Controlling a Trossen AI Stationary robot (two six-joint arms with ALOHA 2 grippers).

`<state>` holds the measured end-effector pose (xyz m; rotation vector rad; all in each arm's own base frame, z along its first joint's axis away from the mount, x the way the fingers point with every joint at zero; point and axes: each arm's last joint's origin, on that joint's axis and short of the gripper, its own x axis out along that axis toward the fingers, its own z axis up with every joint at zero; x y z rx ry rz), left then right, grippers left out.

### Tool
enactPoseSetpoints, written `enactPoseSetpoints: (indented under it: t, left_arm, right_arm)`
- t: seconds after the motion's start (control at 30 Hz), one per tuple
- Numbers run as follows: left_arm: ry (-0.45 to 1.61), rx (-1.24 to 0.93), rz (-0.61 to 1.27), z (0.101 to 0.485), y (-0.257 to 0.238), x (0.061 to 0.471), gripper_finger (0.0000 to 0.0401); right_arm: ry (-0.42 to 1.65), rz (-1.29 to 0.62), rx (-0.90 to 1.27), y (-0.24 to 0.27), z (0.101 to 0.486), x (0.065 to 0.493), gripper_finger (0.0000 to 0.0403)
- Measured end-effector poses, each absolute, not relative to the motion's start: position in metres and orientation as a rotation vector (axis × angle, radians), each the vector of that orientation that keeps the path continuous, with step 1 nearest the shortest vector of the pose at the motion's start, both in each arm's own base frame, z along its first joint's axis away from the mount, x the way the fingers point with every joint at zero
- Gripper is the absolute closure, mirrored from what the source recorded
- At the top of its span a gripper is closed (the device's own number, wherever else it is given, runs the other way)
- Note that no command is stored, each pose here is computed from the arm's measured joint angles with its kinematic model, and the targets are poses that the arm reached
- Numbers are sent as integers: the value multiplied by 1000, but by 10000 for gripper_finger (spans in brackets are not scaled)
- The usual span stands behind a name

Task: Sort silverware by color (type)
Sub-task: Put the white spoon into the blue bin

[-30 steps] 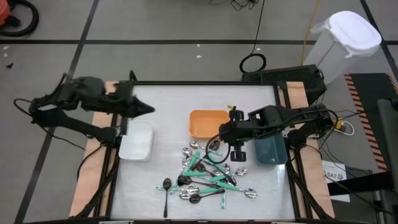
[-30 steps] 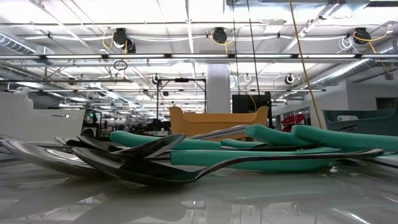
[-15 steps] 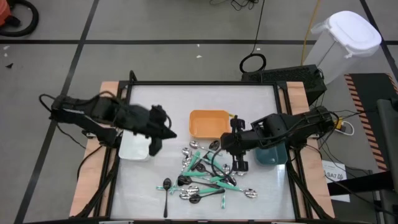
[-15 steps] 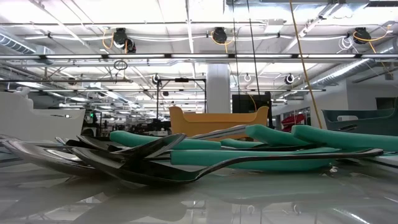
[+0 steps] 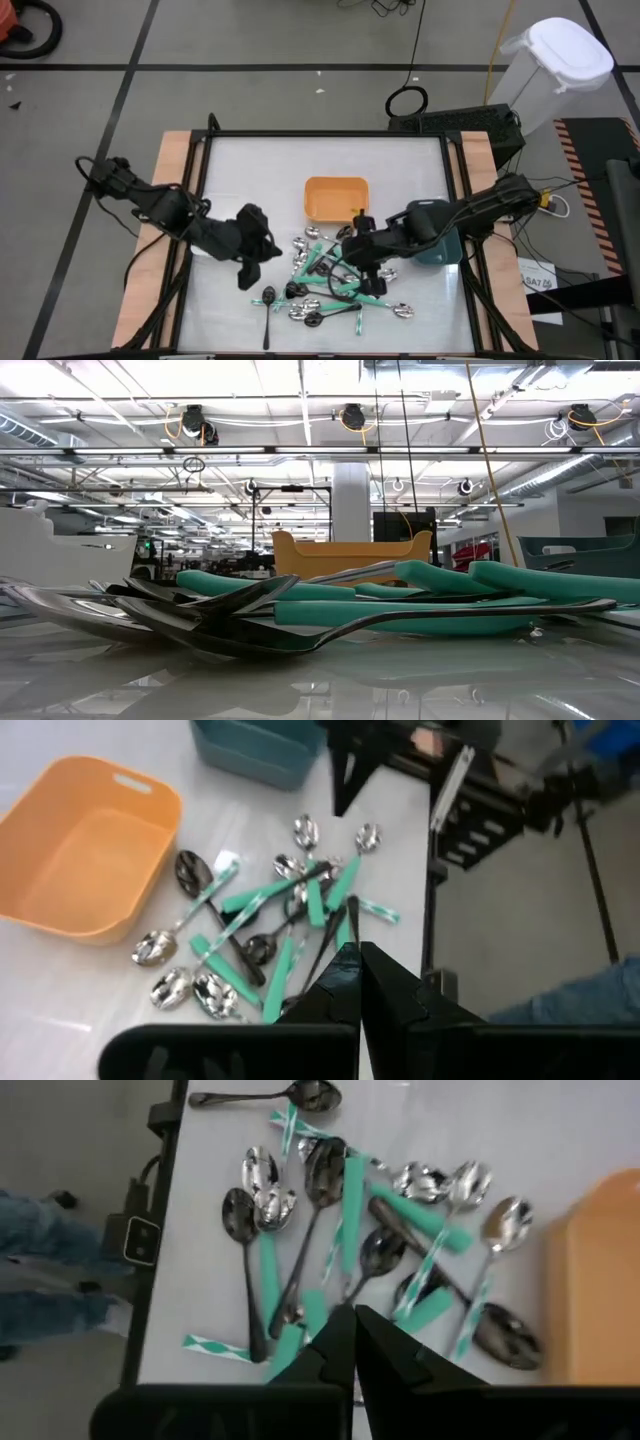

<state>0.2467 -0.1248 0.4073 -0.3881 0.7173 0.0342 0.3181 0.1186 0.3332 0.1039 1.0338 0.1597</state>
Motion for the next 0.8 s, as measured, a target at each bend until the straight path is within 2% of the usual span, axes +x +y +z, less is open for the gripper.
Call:
enactPoseSetpoints:
  t: [0.3, 0.57, 0.8]
  left_arm:
    - [915, -295, 122, 382, -131, 245, 400]
    - [742, -52, 311, 369, -146, 222, 400]
    - [752, -105, 241, 346, -151, 207, 400]
  right_arm:
    - [1157, 4, 276, 115, 318, 311, 397]
    - [1076, -234, 224, 109, 311, 319, 397]
    - [1146, -246, 201, 103, 282, 341, 396]
